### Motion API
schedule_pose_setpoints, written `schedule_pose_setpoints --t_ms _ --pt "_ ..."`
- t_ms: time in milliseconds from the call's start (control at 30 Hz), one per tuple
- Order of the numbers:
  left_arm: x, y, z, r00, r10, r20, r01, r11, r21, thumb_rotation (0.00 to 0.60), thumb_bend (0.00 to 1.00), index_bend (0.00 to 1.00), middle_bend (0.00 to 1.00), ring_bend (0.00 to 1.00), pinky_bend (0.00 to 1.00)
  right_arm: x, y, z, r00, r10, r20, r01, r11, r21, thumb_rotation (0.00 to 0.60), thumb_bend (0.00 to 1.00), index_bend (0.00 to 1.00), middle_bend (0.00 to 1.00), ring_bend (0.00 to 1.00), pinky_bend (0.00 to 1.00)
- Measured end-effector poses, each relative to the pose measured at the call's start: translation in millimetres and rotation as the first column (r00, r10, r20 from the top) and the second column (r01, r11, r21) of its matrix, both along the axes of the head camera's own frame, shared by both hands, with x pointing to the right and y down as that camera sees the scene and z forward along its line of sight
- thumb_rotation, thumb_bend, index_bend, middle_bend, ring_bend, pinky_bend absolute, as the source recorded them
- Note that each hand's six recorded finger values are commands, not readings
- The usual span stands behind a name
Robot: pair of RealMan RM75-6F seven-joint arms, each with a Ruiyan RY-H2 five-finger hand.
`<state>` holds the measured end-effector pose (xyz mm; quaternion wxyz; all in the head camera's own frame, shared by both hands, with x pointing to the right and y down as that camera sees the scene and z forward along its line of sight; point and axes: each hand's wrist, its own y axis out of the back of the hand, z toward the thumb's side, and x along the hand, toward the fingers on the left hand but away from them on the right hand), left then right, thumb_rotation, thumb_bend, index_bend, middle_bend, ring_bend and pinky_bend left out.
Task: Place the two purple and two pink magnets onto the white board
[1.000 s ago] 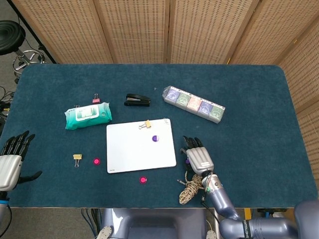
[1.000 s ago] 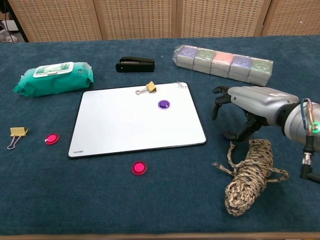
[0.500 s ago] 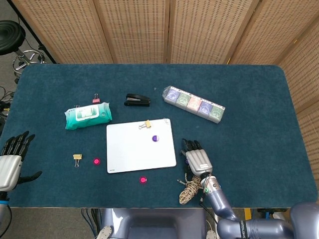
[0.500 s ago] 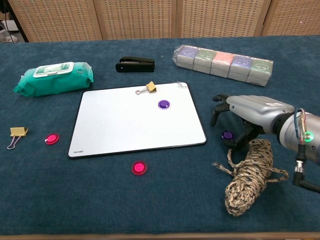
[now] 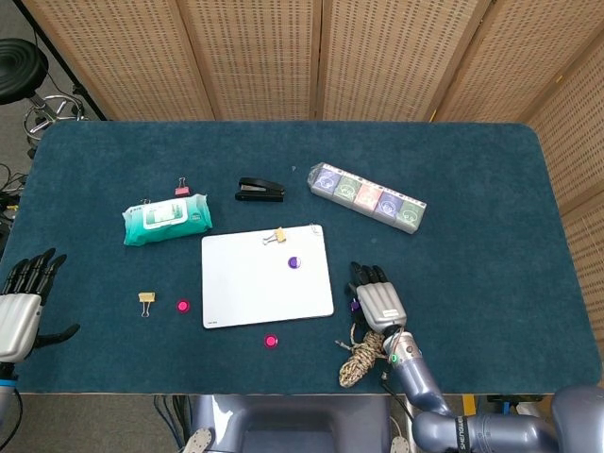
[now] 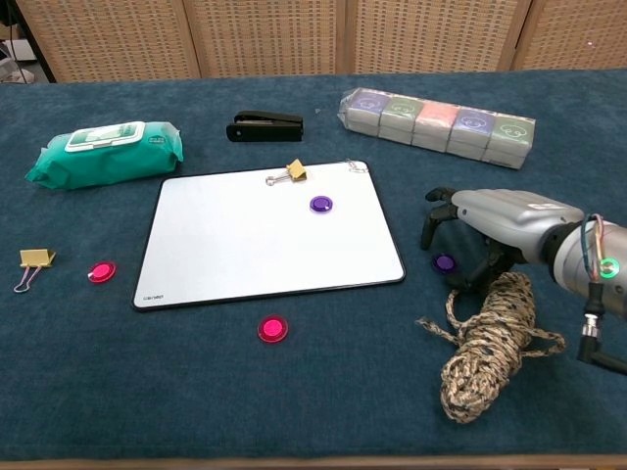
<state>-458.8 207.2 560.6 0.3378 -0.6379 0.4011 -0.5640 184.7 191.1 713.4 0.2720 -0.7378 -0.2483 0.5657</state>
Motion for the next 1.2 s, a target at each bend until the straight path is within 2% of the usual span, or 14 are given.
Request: schedule_pose_setpoints --t_ms 300,600,1200 --pt "0.0 0.2 0.6 1.0 -0.001 -0.002 0.001 1.0 -0.003 0.6 0.0 0.0 0.0 0.0 0.0 6.0 -1.4 3.9 1.0 0.013 -0.014 -0.013 1.0 -0.003 0.6 0.4 0.39 0.0 0.0 0.0" --pt "0.7 1.0 1.3 1.0 0.002 -0.001 -0.002 1.0 -0.007 0.6 0.0 0.0 0.0 0.0 0.0 11.5 -0.5 6.1 0.999 0.023 -0.022 -0.023 1.0 -0.008 0.6 0.4 0.49 0.0 0.0 0.0" --pt "1.5 2.0 2.4 1.0 0.004 -0.001 -0.004 1.0 -0.013 0.6 0.0 0.0 0.0 0.0 0.0 11.5 0.4 6.9 0.998 0.061 0.026 -0.061 0.998 0.017 0.6 0.4 0.6 0.0 0.0 0.0"
